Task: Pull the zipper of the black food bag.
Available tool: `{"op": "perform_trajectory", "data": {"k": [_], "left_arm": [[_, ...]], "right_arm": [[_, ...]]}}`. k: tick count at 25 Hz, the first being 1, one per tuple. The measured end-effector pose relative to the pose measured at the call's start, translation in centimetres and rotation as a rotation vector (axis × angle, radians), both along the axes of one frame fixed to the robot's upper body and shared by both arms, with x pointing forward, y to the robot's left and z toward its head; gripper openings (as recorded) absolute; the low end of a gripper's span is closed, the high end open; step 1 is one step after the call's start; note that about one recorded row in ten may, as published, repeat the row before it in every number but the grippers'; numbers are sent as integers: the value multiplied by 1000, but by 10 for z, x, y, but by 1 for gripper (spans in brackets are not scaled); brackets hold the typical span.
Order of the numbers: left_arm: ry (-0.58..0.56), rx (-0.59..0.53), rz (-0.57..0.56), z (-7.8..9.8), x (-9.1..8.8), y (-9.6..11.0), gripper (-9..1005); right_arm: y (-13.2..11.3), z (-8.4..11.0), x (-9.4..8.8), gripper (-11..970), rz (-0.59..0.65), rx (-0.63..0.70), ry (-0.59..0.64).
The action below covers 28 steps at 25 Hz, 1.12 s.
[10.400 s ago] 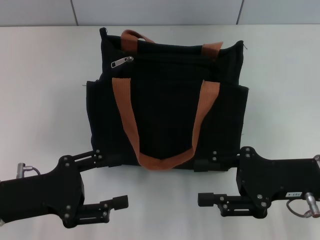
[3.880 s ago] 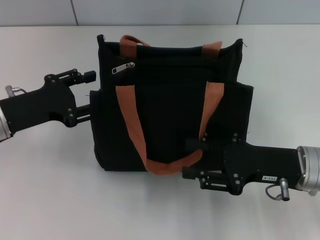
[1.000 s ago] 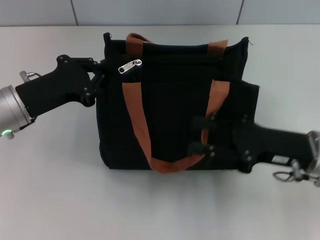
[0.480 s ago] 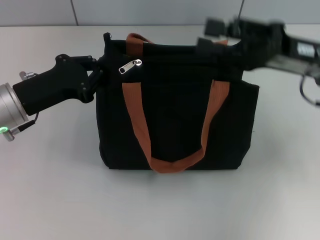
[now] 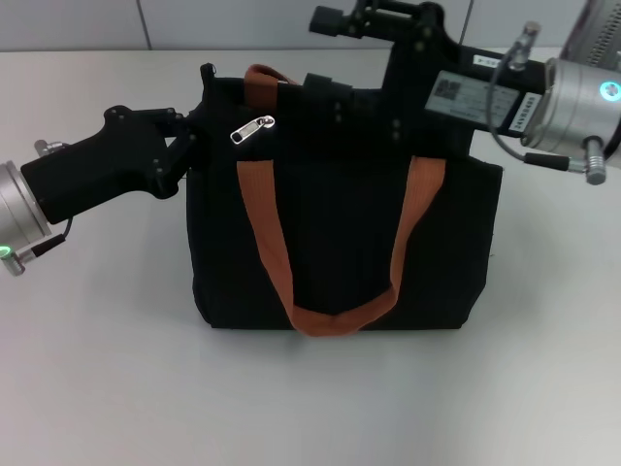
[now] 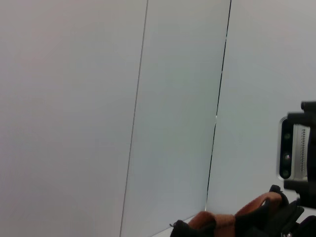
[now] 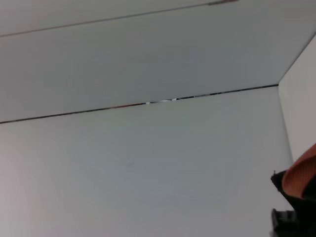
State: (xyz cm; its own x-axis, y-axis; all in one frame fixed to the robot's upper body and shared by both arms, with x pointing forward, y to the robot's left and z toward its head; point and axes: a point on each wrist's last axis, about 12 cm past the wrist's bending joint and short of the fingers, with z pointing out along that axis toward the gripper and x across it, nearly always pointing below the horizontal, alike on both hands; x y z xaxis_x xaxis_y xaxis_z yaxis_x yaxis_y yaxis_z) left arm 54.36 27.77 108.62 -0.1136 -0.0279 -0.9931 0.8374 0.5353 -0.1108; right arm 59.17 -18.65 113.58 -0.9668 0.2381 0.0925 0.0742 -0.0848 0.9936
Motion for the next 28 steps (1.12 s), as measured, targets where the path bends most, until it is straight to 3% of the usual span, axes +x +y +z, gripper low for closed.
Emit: {"op": "perform_trajectory", "data": {"k": [14,28], "left_arm": [[8,-58,-9,6,-1,1,27],[19,-113,-20,11,-1,0,28]], "right_arm": [[6,-9,-3,604,32,-71,12],[16,-8,0,604,66,-161,-80]]}}
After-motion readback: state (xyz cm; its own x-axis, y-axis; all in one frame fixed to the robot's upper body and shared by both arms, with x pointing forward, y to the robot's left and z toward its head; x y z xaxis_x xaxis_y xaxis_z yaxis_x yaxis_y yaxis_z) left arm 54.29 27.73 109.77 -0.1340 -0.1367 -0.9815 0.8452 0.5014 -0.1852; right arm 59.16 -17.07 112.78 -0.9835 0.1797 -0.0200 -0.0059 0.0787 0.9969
